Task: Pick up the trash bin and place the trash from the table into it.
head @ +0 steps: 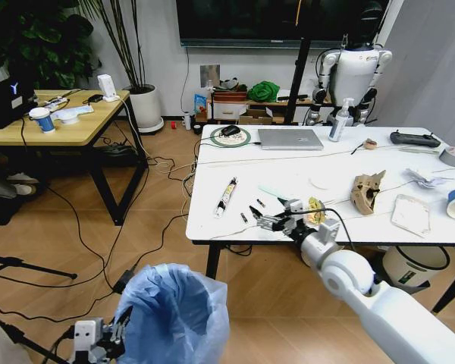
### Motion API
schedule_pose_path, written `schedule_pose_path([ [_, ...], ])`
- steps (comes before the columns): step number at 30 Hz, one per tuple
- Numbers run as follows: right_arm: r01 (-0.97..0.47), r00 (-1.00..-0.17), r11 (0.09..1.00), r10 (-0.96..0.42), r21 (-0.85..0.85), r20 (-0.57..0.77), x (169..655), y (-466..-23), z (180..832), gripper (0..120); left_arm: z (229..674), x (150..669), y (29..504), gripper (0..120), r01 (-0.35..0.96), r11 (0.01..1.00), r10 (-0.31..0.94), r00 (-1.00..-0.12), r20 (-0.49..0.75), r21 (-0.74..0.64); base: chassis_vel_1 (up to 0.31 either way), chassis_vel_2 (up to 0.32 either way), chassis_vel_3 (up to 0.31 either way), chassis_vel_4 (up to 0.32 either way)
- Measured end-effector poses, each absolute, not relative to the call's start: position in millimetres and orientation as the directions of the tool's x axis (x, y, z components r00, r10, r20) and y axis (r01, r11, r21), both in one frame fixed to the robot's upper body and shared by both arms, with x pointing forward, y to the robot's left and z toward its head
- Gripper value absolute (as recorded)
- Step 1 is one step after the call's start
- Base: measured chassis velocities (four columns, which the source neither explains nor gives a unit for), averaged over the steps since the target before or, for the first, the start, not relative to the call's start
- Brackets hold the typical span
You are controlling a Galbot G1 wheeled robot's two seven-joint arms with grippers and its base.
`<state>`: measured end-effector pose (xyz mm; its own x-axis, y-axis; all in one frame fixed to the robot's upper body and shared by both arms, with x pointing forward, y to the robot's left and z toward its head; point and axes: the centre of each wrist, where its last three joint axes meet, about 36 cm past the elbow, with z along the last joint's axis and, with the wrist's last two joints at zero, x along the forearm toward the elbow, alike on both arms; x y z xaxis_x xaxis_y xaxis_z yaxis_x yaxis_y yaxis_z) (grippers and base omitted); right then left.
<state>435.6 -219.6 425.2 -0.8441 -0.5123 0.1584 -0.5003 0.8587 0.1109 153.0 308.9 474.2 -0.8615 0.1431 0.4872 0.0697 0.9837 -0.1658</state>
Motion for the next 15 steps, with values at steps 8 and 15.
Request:
schedule_pose_path([
  [8,-0.491,-0.846,0.865,-0.502,0.105,0.179,447.9,-195.1,401.7,100,486.0,162.5,333.1,0,0.157,0.980,0.197,-0.834,0.515,-0.121,0.000,0.000,0.000,0.000],
  [15,-0.460,-0.852,0.886,-0.460,0.063,0.249,443.6,-179.7,378.4,100,487.7,169.2,333.0,0,0.168,0.976,0.217,-0.841,0.496,-0.141,0.000,0.000,0.000,0.000],
])
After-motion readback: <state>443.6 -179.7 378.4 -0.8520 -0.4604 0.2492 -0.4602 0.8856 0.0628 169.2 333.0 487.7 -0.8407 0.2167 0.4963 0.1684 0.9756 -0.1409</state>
